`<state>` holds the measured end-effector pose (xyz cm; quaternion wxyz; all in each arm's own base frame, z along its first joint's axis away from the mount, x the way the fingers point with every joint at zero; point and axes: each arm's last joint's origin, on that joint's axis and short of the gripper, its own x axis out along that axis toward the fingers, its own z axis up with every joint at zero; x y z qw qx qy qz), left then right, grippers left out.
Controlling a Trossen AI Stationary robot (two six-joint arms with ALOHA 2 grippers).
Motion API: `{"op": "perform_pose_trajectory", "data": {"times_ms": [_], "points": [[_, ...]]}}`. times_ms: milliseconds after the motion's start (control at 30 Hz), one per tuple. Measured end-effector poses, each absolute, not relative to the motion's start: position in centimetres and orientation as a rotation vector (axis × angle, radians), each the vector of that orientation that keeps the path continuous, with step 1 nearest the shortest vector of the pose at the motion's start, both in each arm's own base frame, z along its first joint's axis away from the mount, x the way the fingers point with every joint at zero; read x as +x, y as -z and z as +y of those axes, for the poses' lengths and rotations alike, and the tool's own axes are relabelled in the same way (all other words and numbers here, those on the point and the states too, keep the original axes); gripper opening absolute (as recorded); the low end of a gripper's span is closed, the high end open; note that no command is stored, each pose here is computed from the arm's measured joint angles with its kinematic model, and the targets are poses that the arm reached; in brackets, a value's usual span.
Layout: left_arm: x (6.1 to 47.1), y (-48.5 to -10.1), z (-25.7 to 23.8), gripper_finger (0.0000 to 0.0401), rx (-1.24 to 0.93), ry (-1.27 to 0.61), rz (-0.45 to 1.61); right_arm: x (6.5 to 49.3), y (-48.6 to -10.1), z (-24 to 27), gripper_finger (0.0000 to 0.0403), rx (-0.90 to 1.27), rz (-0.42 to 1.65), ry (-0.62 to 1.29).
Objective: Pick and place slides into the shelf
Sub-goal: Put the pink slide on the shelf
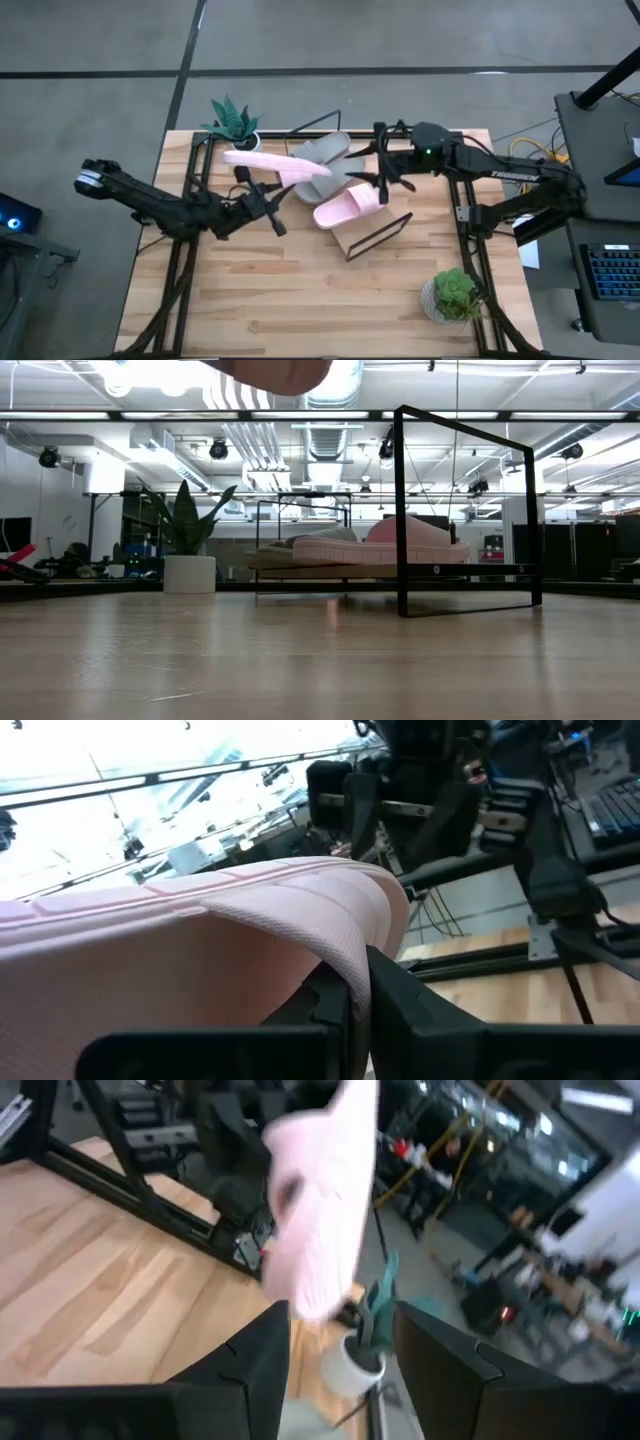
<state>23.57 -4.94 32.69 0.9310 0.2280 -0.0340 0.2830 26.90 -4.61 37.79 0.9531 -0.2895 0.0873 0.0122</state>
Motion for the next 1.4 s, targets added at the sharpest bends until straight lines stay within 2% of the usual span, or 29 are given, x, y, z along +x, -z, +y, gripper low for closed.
{"op": "perform_pose_trajectory", "data": {"times_ms": [467,733,867,1000,1100,1267,1400], "points": [[25.0,-32.6,-4.0,0.0,0.494,-0.626,-0.115,29.1,-37.1,-4.7,0.0258,-0.649,0.138,0.015],[26.0,-32.3,-3.6,0.0,0.508,-0.569,-0.166,30.1,-36.5,-4.8,0.0262,-0.662,0.124,0.021],[26.1,-32.2,-3.6,0.0,0.509,-0.564,-0.169,30.4,-36.5,-4.9,0.0242,-0.652,0.107,0.035],[26.1,-32.3,-3.6,0.0,0.511,-0.551,-0.18,30.4,-36.6,-4.9,0.0202,-0.643,0.103,0.036],[26.1,-32.3,-3.6,0.0,0.512,-0.546,-0.182,30.4,-36.5,-4.9,0.0149,-0.642,0.105,0.032],[26.1,-32.0,-3.7,0.0,0.519,-0.537,-0.175,30.4,-36.4,-4.9,0.0035,-0.642,0.115,0.037],[26.1,-32.0,-3.6,0.0,0.521,-0.534,-0.176,30.4,-36.5,-4.9,0.0029,-0.587,0.115,0.043]]}}
